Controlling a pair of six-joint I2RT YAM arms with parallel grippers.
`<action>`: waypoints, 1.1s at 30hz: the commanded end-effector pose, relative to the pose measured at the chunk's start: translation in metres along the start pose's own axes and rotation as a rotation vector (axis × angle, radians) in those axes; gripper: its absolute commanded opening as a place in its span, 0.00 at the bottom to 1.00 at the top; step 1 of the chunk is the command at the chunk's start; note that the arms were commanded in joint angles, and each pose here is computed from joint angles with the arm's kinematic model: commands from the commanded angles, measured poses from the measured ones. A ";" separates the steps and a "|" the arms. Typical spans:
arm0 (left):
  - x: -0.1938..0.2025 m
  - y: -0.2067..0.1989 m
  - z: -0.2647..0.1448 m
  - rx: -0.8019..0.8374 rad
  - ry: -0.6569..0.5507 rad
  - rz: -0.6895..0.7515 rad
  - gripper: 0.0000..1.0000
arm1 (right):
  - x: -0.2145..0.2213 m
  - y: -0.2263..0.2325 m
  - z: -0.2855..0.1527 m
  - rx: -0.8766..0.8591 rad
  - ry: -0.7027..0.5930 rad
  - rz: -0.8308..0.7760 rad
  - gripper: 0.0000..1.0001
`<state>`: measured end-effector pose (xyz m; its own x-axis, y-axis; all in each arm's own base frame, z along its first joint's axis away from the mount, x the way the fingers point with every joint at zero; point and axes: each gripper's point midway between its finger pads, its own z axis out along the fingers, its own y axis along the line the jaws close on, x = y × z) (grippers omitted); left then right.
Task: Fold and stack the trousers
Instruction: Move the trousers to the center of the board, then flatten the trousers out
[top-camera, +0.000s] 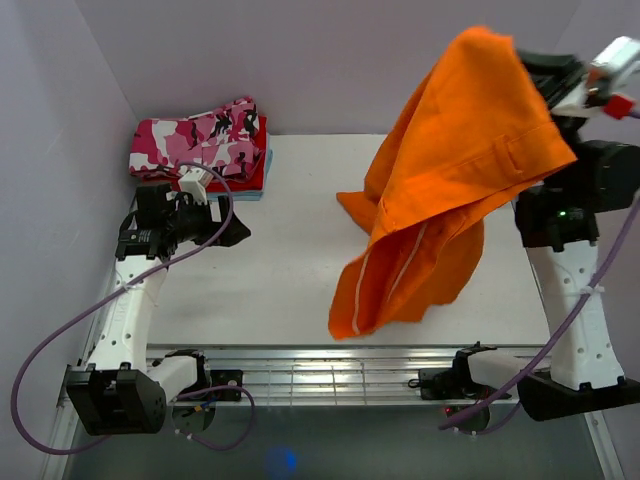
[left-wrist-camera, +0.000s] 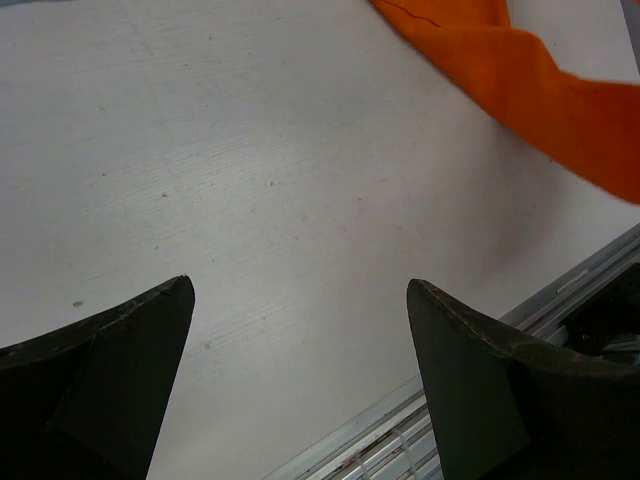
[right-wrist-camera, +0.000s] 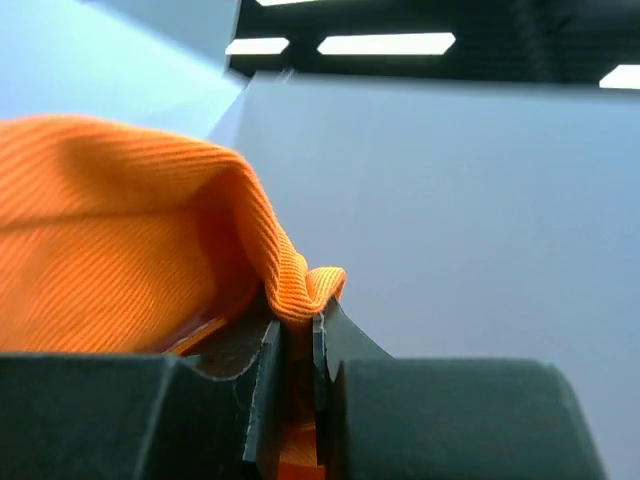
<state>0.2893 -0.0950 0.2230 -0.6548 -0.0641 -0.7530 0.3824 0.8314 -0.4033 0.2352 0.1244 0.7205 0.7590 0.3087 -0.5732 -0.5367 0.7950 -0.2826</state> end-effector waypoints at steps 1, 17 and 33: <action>-0.016 -0.010 -0.014 0.003 -0.024 0.058 0.98 | 0.180 0.061 -0.063 -0.133 0.423 0.242 0.08; -0.030 0.011 -0.050 0.162 0.036 -0.112 0.98 | 0.418 0.343 -0.145 -0.397 1.010 0.759 0.48; 0.085 -0.056 0.099 0.057 0.451 0.392 0.98 | 0.430 0.086 -0.489 -0.165 1.916 0.459 0.73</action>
<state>0.2501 -0.1784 0.1265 -0.7156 0.4734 -0.5136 0.6645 0.6879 -0.2919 0.3682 0.0709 0.0907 -0.6843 -0.4477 -0.5756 -0.6100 0.7839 0.1155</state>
